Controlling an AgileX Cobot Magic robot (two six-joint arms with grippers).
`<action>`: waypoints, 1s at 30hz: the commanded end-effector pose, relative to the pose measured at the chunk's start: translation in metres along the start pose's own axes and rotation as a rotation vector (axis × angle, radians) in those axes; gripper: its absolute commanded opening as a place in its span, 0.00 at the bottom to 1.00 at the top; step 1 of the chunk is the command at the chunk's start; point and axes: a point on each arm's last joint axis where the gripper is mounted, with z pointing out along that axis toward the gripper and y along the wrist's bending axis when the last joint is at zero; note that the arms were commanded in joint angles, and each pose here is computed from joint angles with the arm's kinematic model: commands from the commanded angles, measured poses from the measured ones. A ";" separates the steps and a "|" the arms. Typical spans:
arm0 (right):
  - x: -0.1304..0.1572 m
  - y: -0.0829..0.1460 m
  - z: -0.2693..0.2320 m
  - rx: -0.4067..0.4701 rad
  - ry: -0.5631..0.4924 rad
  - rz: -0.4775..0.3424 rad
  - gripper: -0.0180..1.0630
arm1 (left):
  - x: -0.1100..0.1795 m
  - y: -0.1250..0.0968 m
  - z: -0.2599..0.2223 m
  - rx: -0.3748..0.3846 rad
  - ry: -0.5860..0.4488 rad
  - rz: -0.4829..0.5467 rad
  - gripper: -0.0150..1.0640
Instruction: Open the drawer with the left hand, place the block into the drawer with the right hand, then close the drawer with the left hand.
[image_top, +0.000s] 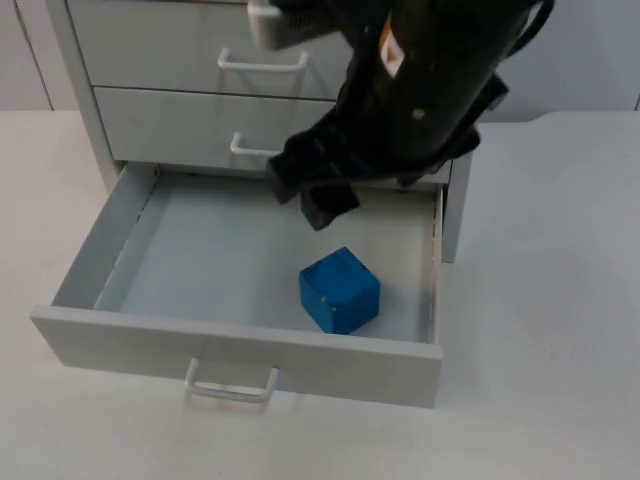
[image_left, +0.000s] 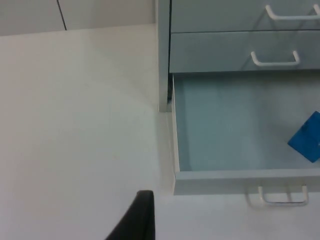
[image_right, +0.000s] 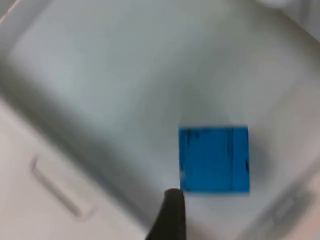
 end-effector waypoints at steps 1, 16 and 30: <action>0.001 0.006 -0.019 -0.001 0.009 -0.035 0.68 | 0.000 0.000 -0.002 -0.004 -0.010 0.002 0.99; 0.062 0.009 -0.047 -0.061 0.017 -0.075 0.68 | 0.000 0.000 -0.002 -0.006 -0.009 0.003 0.99; 0.074 -0.013 -0.038 -0.022 0.060 -0.043 0.68 | 0.000 0.001 -0.002 -0.017 -0.009 0.010 0.99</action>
